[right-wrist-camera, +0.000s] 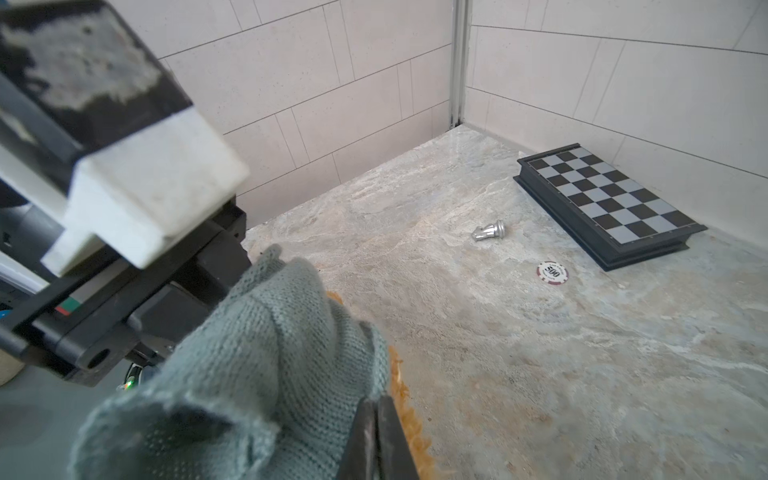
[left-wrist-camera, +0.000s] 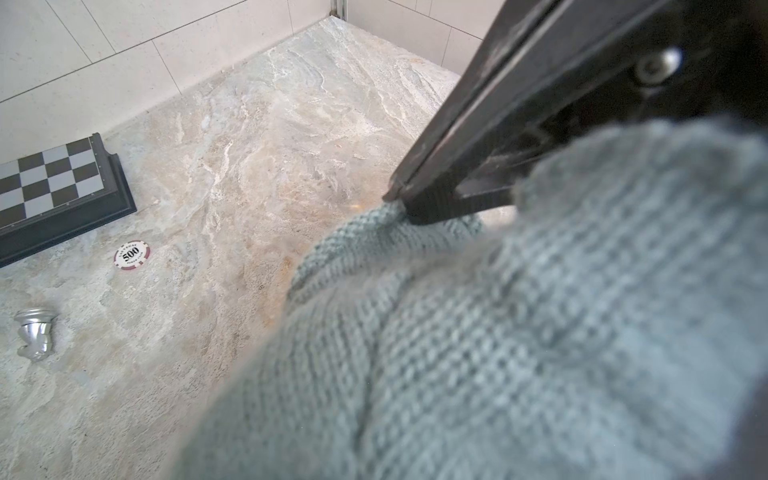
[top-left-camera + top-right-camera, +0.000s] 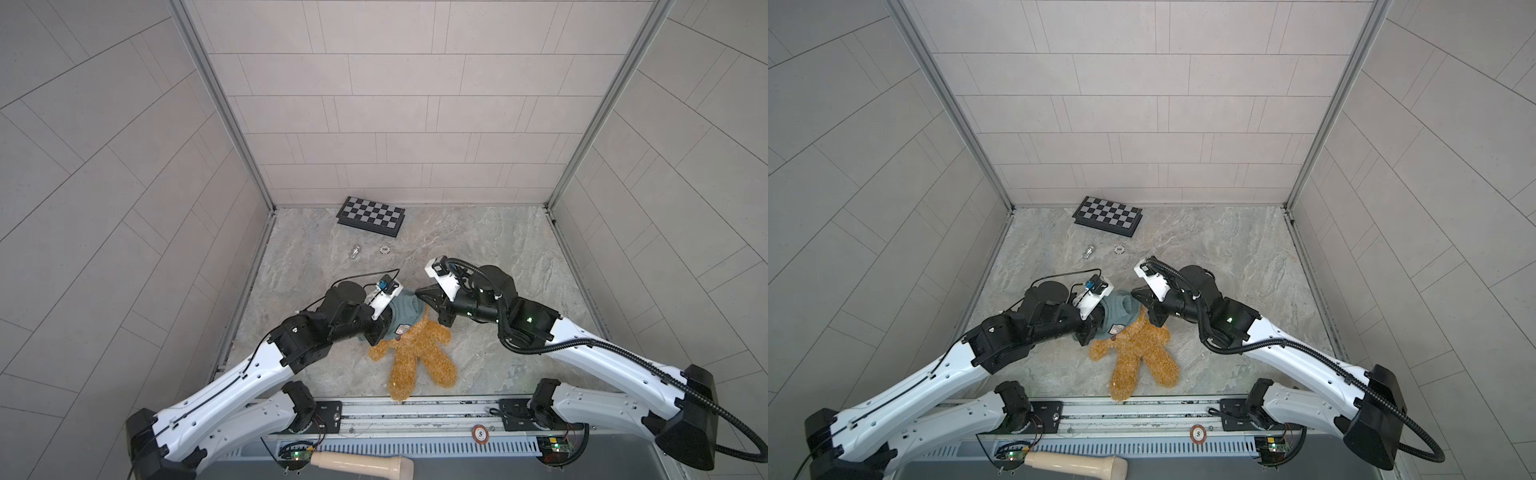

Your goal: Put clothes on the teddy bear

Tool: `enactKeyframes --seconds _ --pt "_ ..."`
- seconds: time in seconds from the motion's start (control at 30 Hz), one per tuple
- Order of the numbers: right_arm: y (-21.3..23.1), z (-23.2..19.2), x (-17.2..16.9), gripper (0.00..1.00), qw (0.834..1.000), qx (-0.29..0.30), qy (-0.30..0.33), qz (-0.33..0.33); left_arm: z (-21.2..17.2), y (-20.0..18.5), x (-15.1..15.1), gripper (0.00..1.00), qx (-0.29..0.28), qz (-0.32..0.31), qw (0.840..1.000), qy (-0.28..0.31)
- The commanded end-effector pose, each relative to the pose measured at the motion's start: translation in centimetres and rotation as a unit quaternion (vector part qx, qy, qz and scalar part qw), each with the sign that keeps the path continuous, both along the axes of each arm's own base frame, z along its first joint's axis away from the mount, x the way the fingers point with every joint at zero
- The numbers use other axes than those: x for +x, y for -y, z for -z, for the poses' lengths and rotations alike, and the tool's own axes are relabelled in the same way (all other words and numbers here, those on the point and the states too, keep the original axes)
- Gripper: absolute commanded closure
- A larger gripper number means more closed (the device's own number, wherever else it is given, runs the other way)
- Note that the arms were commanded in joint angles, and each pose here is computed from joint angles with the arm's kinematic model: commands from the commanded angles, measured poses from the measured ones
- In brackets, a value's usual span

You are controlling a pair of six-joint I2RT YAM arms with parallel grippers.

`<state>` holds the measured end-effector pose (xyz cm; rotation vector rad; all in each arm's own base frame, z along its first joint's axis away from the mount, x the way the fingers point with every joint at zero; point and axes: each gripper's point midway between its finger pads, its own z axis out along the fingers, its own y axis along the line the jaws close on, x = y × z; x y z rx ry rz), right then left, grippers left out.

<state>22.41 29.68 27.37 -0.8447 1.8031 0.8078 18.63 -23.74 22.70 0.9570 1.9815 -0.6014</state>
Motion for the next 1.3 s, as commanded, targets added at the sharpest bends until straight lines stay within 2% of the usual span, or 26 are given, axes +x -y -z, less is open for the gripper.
enactKeyframes --seconds 0.0,0.13,0.33,0.47,0.67,0.83,0.97,1.07,1.17,1.27 --pt "2.1 -0.3 0.8 1.00 0.998 -0.016 0.021 0.053 -1.3 -0.9 0.9 1.00 -0.014 -0.035 0.999 0.031" --pt "4.3 1.1 1.7 1.00 0.993 -0.030 0.014 0.113 -2.1 -1.5 0.9 1.00 -0.028 -0.048 0.998 0.043" --pt "6.6 3.3 3.8 1.00 0.981 -0.034 -0.013 0.188 -2.3 -0.9 -0.4 1.00 -0.050 -0.011 0.998 0.038" --pt "6.3 4.5 4.3 1.00 0.980 -0.045 -0.029 0.193 -3.0 -1.3 -0.5 1.00 -0.060 -0.018 0.997 0.047" --pt "7.2 6.0 4.0 1.00 0.975 -0.056 -0.042 0.209 -2.6 -2.5 0.0 1.00 -0.041 -0.046 0.996 0.059" --pt "5.5 3.8 1.5 0.97 0.991 0.028 -0.021 0.128 -2.2 -2.6 0.2 1.00 -0.030 -0.049 0.997 0.057" --pt "5.3 5.1 0.1 0.96 0.994 0.027 -0.030 0.098 -2.4 -2.5 0.0 1.00 -0.030 -0.041 0.997 0.058" --pt "6.3 6.5 1.2 0.97 0.990 -0.010 -0.039 0.137 -2.6 -2.4 -0.2 1.00 -0.033 -0.035 0.997 0.059" --pt "8.3 8.8 3.7 0.96 0.973 -0.043 -0.069 0.214 -2.7 -2.4 -0.2 1.00 -0.037 -0.037 0.997 0.062" --pt "7.7 9.3 5.5 0.93 0.969 -0.028 -0.099 0.224 -2.9 -2.4 0.0 1.00 -0.041 -0.041 0.996 0.066"
